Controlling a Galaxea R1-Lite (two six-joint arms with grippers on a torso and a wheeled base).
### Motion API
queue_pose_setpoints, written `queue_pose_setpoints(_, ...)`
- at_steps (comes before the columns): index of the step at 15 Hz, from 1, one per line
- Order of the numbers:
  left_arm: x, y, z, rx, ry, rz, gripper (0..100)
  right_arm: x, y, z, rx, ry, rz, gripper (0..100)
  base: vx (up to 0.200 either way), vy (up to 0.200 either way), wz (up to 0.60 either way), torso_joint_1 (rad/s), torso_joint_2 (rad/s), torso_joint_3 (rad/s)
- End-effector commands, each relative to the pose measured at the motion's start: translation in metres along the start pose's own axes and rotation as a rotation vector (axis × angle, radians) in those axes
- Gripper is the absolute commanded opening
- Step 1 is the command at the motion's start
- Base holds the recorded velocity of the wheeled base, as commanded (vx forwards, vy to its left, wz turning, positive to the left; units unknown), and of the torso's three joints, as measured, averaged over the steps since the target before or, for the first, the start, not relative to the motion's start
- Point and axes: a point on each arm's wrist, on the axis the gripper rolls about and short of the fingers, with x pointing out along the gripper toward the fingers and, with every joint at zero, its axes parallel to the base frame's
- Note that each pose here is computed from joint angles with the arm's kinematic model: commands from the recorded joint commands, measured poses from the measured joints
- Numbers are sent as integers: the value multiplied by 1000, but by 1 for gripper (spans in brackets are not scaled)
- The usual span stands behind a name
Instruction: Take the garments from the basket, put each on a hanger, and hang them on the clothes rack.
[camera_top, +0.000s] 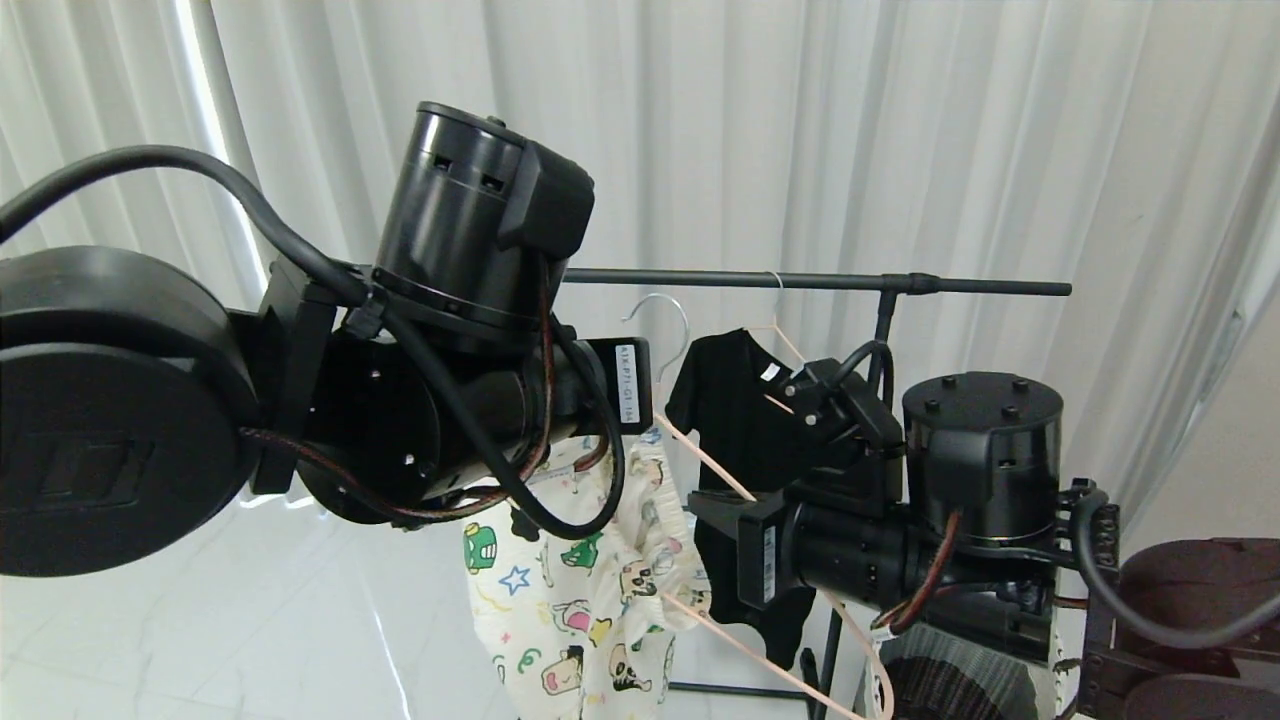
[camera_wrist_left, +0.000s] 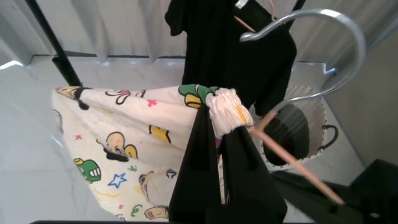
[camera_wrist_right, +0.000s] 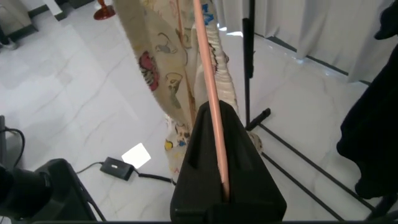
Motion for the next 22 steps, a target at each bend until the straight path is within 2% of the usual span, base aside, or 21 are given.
queue_pose_setpoints(1,-2,-1,3,-4,-8,-14,0,8,1,-5,1,17,2,0,0,0,0,0,0,0)
queue_pose_setpoints(8,0,0,-1,0,8,-8,0,3,0,1,5,-25,-48,0,0,0,0,0,0,0)
queue_pose_setpoints(9,0,0,-1,-2,6,-7,100,2,-2,3,5,-31,-55,0,0,0,0,0,0,0)
queue_pose_setpoints(13,2,5,3,-23,-17,7,100,-14,-9,21,8,-98,-80,0,0,0,0,0,0,0)
queue_pose_setpoints(15,0,1,6,-32,-42,-17,100,-19,-10,24,8,-113,-81,0,0,0,0,0,0,0)
queue_pose_setpoints(17,-6,-4,5,-22,-41,-51,100,-20,-10,25,8,-118,-81,0,0,0,0,0,0,0)
queue_pose_setpoints(20,-25,4,2,-15,-42,-93,100,-25,-21,32,-13,-143,-118,0,0,0,0,0,0,0)
queue_pose_setpoints(21,-40,10,-2,11,-38,-131,100,-29,-26,36,-23,-158,-138,0,0,0,0,0,0,0)
queue_pose_setpoints(22,-55,21,-14,82,-19,-171,100,-33,-31,40,-37,-173,-156,0,0,0,0,0,0,0)
